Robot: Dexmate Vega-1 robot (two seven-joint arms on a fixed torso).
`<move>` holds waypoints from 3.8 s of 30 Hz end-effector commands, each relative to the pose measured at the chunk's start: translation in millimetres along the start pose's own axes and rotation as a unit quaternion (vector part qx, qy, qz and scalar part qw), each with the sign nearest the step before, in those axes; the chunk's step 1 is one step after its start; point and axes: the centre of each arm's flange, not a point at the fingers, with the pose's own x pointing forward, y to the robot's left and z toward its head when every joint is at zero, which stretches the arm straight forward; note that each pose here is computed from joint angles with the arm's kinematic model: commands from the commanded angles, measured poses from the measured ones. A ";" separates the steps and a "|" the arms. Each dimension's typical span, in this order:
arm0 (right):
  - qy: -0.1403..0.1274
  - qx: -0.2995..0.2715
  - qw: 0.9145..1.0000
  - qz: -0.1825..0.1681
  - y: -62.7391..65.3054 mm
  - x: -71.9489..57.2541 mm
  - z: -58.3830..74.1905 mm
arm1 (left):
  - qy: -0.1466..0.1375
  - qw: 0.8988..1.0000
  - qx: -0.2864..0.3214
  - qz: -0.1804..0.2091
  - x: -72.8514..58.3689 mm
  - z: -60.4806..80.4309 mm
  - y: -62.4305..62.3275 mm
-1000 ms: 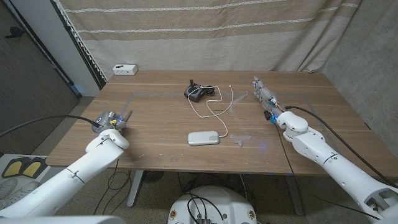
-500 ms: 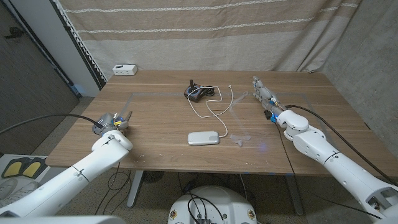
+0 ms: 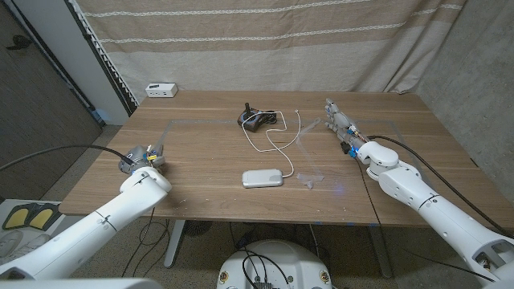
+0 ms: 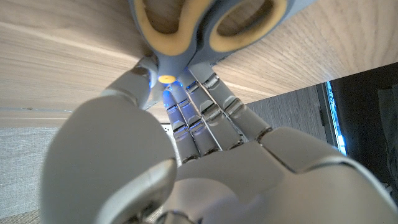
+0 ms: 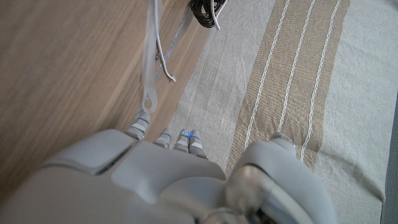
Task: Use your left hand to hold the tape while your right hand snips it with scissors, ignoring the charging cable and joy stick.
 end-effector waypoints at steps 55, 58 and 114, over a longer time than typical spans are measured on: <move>-0.013 0.068 0.998 0.003 -4.1 -0.1 -3.9 | -0.066 0.986 -0.151 0.028 -22.0 26.7 46.9; -0.014 0.068 0.998 0.004 -4.3 1.9 -3.0 | -0.073 0.985 -0.156 0.032 -24.1 29.3 50.4; -0.044 0.065 0.997 -0.008 6.3 -2.1 17.1 | -0.142 0.915 -0.376 -0.017 -23.0 37.6 78.7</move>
